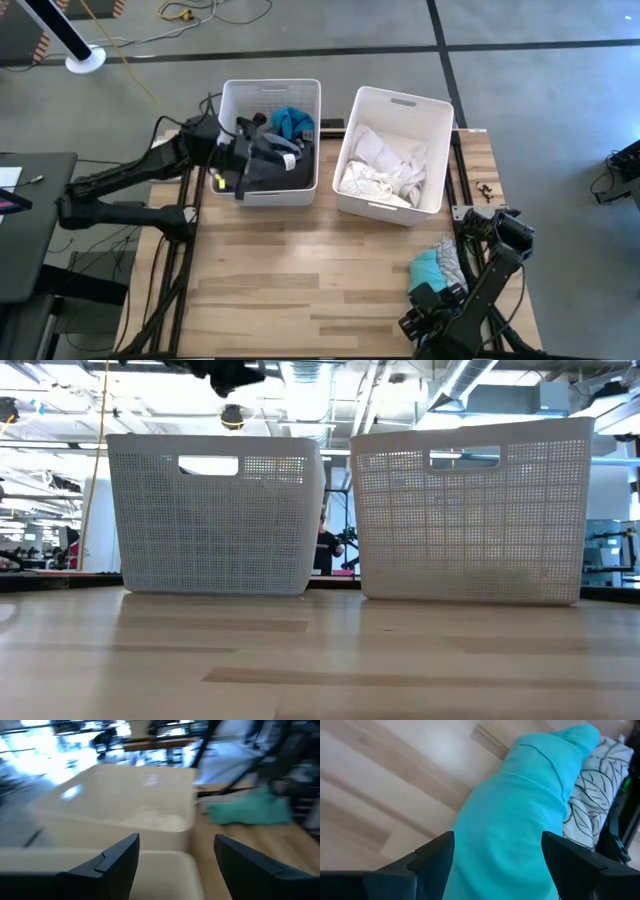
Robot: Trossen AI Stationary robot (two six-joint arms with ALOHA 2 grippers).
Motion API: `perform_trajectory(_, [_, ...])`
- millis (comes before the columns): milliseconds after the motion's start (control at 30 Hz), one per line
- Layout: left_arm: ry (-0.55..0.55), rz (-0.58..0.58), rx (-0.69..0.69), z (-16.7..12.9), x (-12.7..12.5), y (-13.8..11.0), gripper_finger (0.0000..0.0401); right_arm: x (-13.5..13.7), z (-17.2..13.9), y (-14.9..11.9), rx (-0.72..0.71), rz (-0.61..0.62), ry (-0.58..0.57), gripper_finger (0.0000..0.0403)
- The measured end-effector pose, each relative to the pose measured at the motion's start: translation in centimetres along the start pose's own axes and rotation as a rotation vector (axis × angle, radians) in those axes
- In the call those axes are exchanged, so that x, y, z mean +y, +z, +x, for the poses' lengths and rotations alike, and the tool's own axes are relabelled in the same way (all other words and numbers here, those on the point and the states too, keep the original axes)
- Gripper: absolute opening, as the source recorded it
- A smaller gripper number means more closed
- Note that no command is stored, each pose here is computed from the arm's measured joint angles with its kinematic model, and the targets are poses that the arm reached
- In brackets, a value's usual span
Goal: Sort clothes
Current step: Put the rolled light blue shorts into the left white bin
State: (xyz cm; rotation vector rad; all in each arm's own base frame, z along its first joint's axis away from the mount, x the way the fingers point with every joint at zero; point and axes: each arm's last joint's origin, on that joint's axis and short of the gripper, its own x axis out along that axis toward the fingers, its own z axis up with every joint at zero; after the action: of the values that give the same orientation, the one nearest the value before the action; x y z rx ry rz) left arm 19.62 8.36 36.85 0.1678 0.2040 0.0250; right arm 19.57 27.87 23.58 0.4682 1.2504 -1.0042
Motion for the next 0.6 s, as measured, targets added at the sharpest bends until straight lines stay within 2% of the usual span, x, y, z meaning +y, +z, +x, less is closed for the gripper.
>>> perform_trajectory(133, [-0.130, 0.021, -0.029, 0.4, -2.1, 0.6, 0.0250, -0.1, 1.1, -0.3, 0.017, 0.028, -0.039, 0.0326])
perform_trajectory(367, [-0.297, 0.058, -0.023, 1.3, -5.5, 0.9, 0.0250, -0.5, 2.5, -0.5, 0.025, 0.063, -0.099, 0.0334])
perform_trajectory(600, [-0.423, 0.079, -0.008, 1.4, -8.1, 1.0, 0.0250, -0.4, 4.3, -1.0, 0.036, 0.081, -0.087, 0.0335])
